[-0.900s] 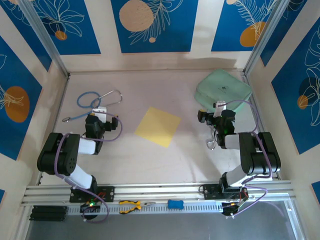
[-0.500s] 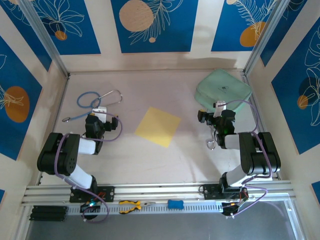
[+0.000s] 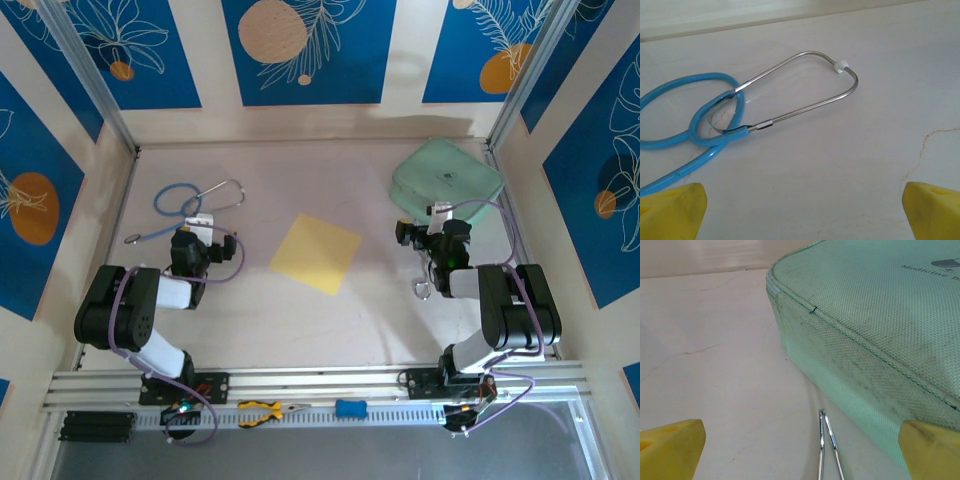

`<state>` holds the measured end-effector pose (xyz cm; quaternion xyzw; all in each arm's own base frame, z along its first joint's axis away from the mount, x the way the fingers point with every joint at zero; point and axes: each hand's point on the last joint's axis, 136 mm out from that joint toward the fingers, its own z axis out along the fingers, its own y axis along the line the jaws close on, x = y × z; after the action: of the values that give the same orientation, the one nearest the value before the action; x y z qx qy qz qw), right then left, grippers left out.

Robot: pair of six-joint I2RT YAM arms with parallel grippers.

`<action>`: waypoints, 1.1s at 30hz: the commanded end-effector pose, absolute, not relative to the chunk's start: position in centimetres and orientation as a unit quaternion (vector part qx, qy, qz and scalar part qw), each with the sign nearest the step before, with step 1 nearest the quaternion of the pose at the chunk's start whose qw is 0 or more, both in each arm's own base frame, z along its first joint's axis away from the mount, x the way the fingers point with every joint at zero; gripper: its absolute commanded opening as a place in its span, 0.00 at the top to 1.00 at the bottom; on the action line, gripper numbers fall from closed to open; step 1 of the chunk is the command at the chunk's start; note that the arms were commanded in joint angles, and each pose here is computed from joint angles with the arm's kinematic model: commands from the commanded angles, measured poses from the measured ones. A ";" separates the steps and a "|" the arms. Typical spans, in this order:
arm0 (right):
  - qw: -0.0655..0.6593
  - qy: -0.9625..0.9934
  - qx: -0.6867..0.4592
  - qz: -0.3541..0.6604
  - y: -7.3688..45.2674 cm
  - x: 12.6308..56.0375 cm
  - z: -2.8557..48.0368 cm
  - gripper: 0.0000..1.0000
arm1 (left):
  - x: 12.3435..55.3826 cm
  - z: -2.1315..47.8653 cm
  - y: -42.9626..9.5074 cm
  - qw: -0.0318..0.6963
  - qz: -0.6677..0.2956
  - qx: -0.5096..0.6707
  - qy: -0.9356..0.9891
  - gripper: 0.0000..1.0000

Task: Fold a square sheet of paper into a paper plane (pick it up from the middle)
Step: Move the square sheet of paper to the center of the table.

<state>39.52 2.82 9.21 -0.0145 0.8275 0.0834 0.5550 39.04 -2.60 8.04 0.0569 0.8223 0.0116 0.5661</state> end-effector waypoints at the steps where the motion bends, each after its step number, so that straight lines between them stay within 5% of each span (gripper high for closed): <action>1: 0.555 0.827 -0.009 0.084 2.6 39.7 9.3 0.01 | 39.6 9.1 -2.5 0.577 0.009 0.055 0.815 0.00; 16: 0.561 0.821 -0.046 0.101 4.2 38.7 11.8 0.01 | 37.7 12.2 -1.2 0.587 0.027 0.016 0.809 0.00; 22: 0.456 0.881 0.068 0.101 1.7 37.5 11.9 0.01 | 36.6 14.3 -0.2 0.576 0.029 -0.029 0.816 0.00; 26: 0.399 0.894 0.145 0.141 1.7 35.8 13.5 0.01 | 35.3 15.0 1.6 0.500 0.025 -0.139 0.854 0.00; 33: 0.303 0.857 0.187 0.373 7.4 33.3 15.2 0.01 | 34.7 15.5 -5.8 0.437 -0.204 -0.121 0.868 0.00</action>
<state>36.17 3.85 16.12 0.1604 0.8625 0.2646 0.4006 36.99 -2.02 18.19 -0.1182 0.8454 -0.0825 0.5143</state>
